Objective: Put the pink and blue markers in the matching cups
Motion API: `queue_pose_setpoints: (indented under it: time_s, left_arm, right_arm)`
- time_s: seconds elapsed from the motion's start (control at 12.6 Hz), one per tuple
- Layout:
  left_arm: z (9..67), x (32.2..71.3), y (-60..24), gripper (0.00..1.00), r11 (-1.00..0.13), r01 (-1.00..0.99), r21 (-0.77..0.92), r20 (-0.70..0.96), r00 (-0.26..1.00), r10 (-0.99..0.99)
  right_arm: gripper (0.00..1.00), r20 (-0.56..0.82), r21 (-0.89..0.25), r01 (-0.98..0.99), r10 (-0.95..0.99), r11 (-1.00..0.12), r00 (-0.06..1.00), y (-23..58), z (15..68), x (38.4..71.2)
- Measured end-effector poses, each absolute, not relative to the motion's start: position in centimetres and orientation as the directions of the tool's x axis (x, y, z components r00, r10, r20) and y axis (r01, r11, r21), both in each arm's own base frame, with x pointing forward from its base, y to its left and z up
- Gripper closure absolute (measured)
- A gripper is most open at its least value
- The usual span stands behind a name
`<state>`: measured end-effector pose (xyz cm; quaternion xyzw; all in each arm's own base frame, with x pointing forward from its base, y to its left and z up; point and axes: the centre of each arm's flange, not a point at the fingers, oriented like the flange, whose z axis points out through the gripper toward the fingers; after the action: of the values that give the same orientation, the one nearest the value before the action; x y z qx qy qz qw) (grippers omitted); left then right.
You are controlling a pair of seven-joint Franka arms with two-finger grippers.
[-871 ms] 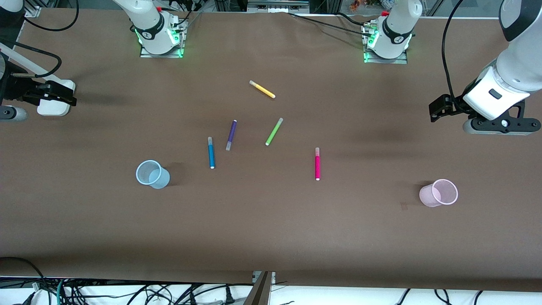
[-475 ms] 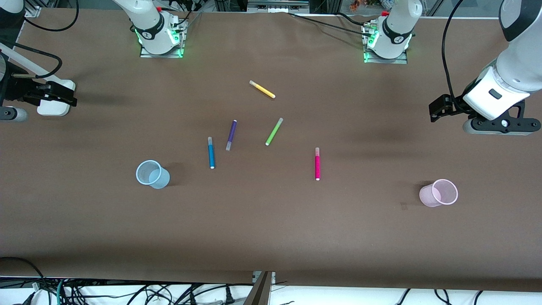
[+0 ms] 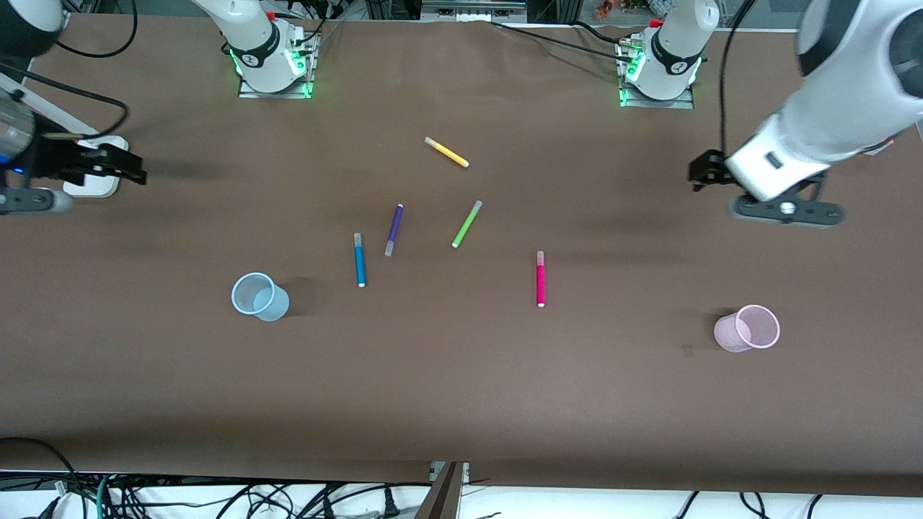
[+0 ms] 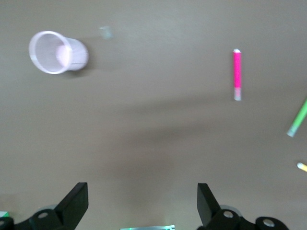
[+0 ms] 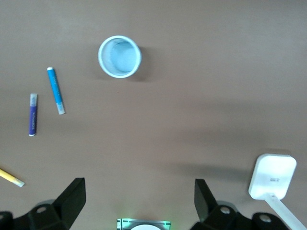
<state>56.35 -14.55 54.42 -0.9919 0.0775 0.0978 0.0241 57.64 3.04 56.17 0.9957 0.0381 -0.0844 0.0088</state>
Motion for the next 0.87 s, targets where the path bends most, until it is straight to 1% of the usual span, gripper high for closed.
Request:
queue_pose_setpoints:
  time_s: [0.24,0.4,0.63,0.87]
  left_arm:
    - [49.5,56.7,-19.2,0.0,-0.987,-0.157,-0.011,-0.254,0.956,-0.15]
    - [44.4,56.2,-24.6,0.0,-0.989,-0.148,0.009,-0.257,0.956,-0.145]
    - [36.1,53.6,-31.7,0.0,-0.987,-0.153,0.047,-0.211,0.965,-0.159]
    - [27.9,52.4,-33.1,0.0,-0.982,-0.173,0.072,-0.147,0.972,-0.182]
  right_arm:
    - [0.0,-0.212,0.011,0.167,0.161,-0.986,0.964,8.6,51.9,59.1]
    - [0.0,-0.26,0.01,0.225,0.215,-0.974,0.941,12.3,48.0,59.8]
    - [0.0,-0.27,0.002,0.293,0.281,-0.956,0.921,18.0,41.8,60.9]
    - [0.0,-0.275,-0.032,0.308,0.305,-0.951,0.912,20.9,36.1,61.8]
